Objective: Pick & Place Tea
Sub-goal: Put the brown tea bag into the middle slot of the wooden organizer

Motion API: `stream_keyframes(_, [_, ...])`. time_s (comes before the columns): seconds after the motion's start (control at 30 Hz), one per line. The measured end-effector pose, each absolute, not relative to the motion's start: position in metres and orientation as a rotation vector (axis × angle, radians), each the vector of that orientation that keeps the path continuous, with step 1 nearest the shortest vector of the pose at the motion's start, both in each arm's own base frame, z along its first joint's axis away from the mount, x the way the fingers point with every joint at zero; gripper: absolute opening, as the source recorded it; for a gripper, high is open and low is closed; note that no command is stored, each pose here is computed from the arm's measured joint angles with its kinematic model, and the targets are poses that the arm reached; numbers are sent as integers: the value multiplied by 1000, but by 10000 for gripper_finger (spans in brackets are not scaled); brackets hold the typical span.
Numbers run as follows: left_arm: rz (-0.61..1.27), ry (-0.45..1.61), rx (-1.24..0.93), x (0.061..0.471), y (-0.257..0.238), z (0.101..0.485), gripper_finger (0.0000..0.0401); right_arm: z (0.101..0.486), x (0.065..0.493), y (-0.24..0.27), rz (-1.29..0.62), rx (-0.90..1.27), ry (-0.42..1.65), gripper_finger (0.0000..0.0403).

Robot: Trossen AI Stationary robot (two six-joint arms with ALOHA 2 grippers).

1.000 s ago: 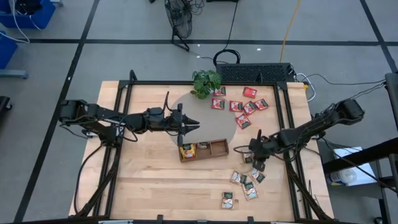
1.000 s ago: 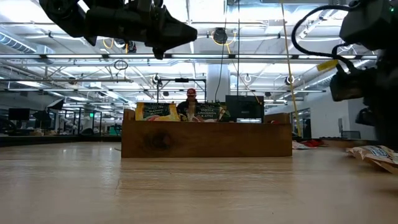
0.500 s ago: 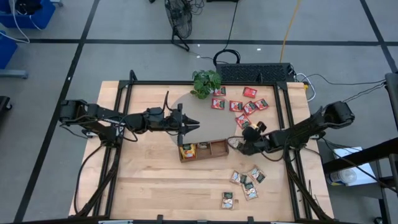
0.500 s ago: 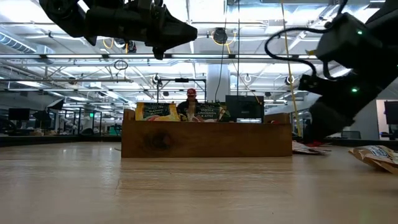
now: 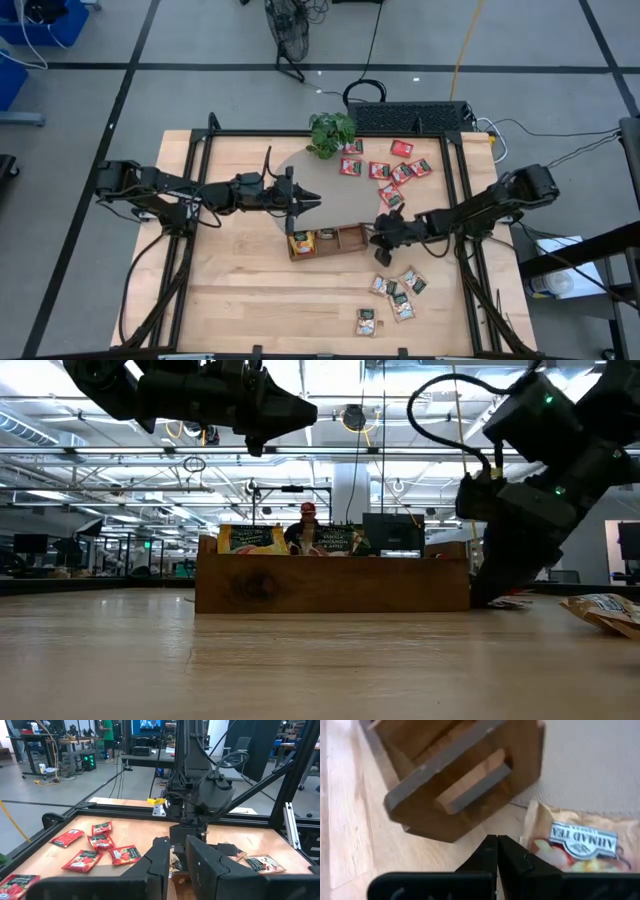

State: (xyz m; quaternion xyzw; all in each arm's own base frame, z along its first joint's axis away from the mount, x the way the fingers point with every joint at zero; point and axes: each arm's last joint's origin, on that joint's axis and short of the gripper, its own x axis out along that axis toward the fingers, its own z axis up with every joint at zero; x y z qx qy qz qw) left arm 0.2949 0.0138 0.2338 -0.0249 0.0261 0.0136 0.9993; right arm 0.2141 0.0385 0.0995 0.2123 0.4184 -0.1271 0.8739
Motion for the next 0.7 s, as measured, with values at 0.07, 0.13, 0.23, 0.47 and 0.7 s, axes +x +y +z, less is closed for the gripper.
stream_keyframes(0.07, [28, 52, -50, 295, 14, 234, 67, 96, 209, 39, -301, 461, 936, 0])
stream_keyframes(0.13, [27, 52, -50, 295, 14, 234, 67, 94, 203, 39, -311, 490, 993, 0])
stream_keyframes(0.23, [27, 53, -52, 295, 14, 234, 67, 95, 195, 43, -279, 543, 1086, 0])
stream_keyframes(0.47, [27, 53, -52, 295, 14, 234, 67, 99, 175, 39, -481, 505, 1152, 0])
stream_keyframes(0.7, [27, 53, -52, 295, 14, 234, 67, 103, 172, 26, -806, 299, 922, 0])
